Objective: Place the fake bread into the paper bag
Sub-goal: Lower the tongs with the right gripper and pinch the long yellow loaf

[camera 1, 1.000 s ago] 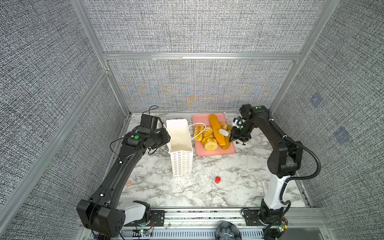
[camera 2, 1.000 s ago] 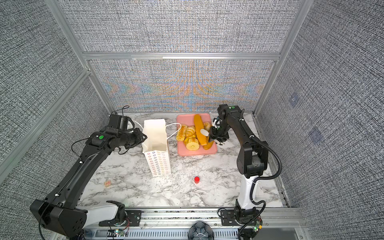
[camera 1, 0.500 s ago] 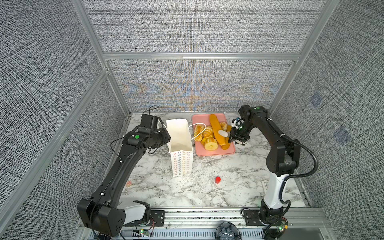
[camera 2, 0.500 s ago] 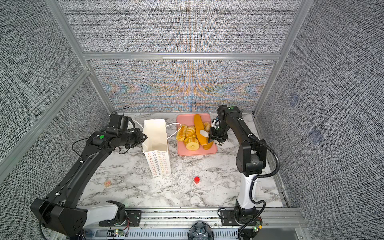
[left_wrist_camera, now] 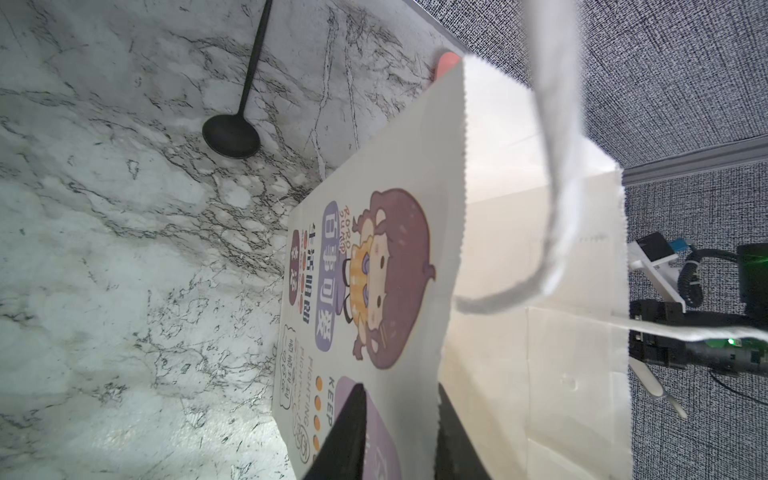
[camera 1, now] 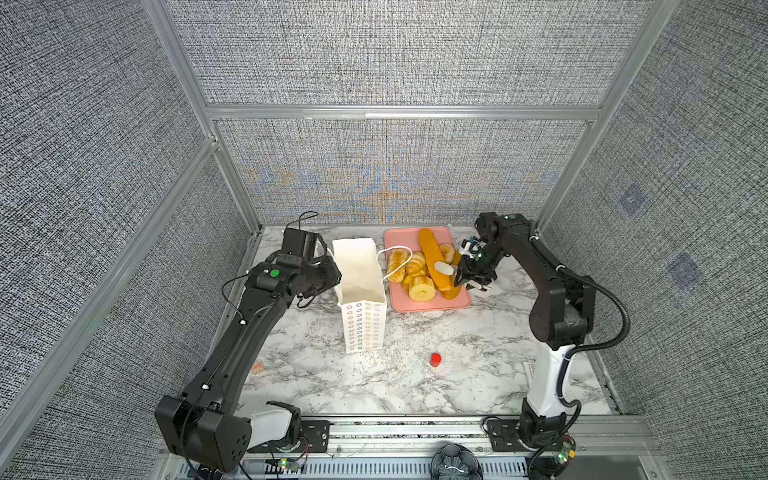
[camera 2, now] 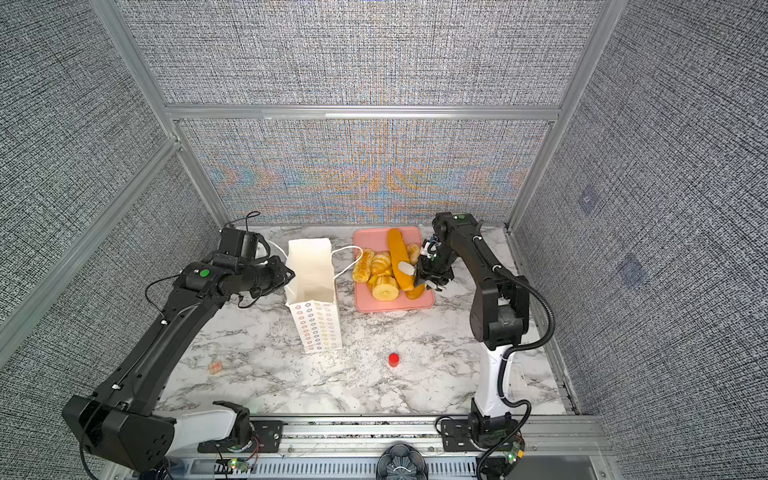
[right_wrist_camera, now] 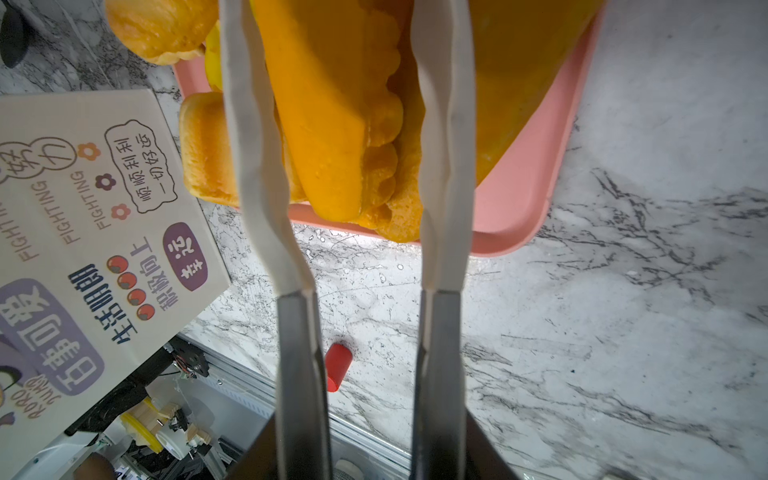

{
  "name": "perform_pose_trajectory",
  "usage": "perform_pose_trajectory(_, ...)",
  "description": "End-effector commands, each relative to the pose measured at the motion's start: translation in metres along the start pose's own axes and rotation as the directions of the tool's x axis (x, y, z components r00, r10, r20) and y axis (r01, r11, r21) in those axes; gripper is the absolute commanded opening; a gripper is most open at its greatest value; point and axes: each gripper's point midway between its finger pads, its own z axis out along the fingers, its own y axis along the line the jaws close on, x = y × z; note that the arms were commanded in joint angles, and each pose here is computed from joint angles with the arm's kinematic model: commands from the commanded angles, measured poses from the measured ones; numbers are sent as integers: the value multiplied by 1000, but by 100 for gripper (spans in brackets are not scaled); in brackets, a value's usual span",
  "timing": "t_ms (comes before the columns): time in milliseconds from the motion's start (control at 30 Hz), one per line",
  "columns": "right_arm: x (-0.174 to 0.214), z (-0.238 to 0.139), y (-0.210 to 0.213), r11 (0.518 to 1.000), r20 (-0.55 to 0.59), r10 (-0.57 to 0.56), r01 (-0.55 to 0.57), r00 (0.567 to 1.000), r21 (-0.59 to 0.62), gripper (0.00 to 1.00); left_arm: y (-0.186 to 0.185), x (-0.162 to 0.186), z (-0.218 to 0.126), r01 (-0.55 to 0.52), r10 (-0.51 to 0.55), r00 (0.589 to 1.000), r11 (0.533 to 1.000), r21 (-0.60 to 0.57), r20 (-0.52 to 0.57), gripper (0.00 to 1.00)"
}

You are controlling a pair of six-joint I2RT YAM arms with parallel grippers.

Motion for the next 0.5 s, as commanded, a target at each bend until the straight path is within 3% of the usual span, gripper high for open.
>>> perform_pose_trajectory(0,0,1,5,1000,-5,-7,7,1000,-28,44,-1,0,-1,-6,6,1000,1000,4,3,28)
perform_pose_trajectory(467,-2,5,7,999,-6,-3,3,1000,-47,38,-1,0,-2,-2,2,1000,1000,4,3,28)
